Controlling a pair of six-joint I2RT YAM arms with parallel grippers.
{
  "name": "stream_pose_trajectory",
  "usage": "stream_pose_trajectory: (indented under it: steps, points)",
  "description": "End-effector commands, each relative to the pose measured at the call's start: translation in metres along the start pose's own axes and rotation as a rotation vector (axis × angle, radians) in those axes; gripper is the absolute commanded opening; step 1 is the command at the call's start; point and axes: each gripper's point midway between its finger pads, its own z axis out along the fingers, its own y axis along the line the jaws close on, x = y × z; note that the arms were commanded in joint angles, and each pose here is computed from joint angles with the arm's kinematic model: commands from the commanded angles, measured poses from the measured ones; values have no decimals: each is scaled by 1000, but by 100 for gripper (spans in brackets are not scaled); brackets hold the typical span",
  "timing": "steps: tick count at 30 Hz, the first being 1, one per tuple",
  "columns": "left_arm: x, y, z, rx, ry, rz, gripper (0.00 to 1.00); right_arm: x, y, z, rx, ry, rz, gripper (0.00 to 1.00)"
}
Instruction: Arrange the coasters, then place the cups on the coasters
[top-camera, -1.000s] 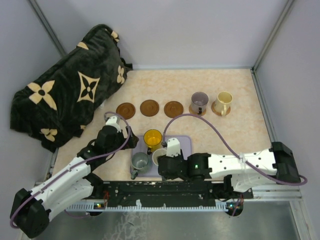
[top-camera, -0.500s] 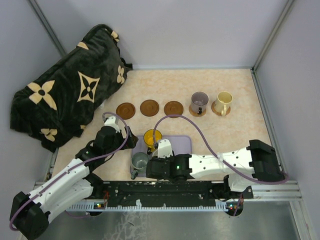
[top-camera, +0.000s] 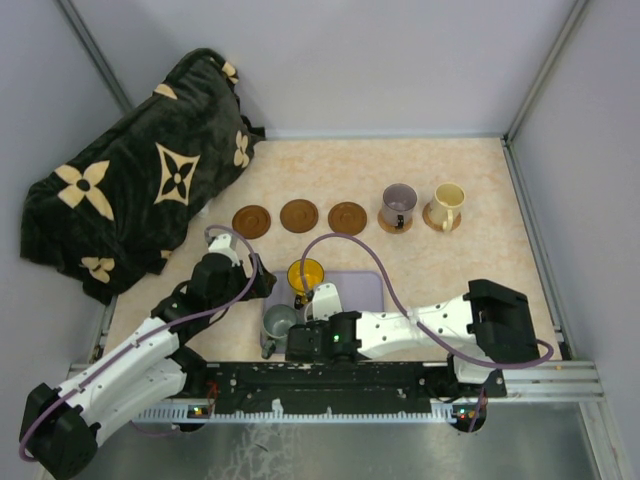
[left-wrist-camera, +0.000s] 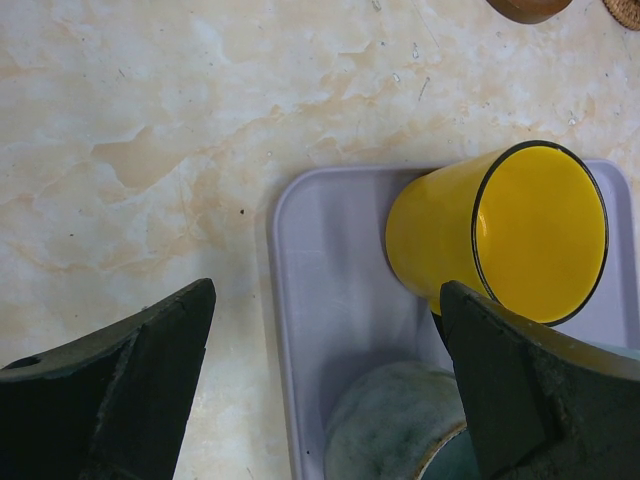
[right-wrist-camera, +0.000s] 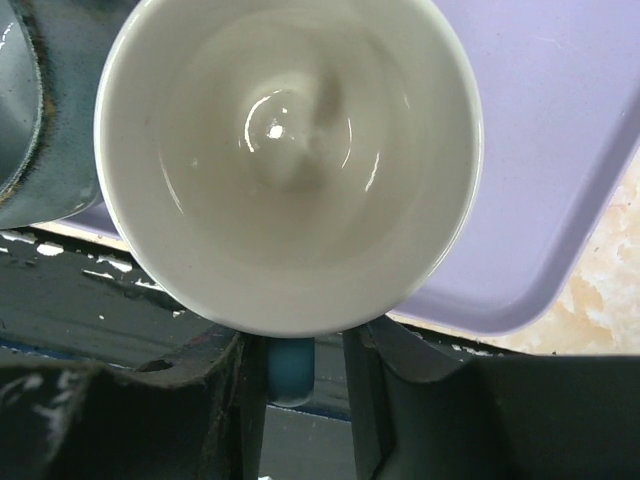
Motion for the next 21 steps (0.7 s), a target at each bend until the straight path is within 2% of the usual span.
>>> stream_pose_trajectory:
  steps: [1,6,11,13,21]
  points:
    - [3,0,0,4,0,-5,100,-14,8,-4,-4,-58,43,31]
    - [5,0,1,2,3,-5,100,-15,8,-3,-4,-70,40,25]
    - [7,1,2,1,10,-7,100,-15,12,-1,-20,-71,29,14]
    - [7,1,3,3,9,-9,100,-15,14,-1,-29,-70,22,1]
    - [11,4,3,-5,14,-13,100,-18,7,-8,-21,-91,40,0]
